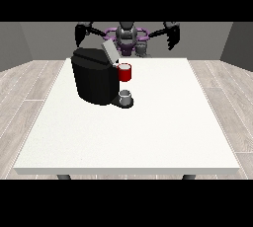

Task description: Insert the coffee pod into the coffee machine and close the lid

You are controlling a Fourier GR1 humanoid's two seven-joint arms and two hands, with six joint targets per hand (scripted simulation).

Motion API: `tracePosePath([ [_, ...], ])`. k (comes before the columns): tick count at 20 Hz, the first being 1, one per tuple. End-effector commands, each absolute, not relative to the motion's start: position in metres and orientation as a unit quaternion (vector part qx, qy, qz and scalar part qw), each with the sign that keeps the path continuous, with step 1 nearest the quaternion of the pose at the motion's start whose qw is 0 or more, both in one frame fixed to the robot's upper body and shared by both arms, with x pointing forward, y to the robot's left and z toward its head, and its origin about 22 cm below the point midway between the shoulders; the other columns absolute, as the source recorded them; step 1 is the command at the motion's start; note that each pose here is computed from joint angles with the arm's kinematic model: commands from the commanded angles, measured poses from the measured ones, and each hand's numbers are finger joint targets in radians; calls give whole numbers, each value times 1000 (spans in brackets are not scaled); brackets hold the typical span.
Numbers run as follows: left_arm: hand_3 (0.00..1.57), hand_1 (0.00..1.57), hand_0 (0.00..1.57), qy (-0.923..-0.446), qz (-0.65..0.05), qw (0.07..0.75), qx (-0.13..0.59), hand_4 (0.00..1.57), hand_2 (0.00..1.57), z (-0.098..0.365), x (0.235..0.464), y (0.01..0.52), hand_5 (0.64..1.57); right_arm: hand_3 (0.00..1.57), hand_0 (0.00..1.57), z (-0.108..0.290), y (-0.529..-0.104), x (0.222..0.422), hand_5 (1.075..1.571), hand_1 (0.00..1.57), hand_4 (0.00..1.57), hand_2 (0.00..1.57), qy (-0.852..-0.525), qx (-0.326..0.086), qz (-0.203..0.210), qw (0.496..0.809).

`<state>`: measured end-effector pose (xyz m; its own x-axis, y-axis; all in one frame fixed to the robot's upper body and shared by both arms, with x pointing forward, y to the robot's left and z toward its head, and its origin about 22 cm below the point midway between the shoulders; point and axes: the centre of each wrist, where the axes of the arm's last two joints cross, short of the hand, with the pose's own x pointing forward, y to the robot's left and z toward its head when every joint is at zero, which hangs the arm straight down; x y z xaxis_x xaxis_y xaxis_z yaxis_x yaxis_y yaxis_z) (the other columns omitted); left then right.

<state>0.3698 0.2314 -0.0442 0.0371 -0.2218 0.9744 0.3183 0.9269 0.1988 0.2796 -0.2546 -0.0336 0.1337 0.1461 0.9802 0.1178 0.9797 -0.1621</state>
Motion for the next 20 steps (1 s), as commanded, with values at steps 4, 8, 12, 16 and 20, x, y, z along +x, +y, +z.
tracePosePath([
  [4,0,0,0,-646,-157,745,-60,414,0,-77,337,231,1571,0,0,19,-253,308,1571,0,154,0,-690,-78,82,715],
  [8,0,0,0,-648,-145,742,-87,368,0,-62,341,229,1571,0,0,21,-272,313,1571,0,80,0,-704,-98,76,700],
  [12,0,0,0,-654,-144,738,-84,385,0,-51,337,230,1571,0,0,37,-269,329,1571,0,0,0,-685,-94,41,721],
  [16,0,0,0,-680,-148,714,-82,391,0,-30,346,214,1571,0,0,58,-294,351,1571,0,0,0,-696,-74,25,714],
  [20,0,0,0,-693,-146,703,-65,356,0,-30,328,244,1571,0,0,38,-278,346,1571,0,92,0,-681,-49,-11,730],
])
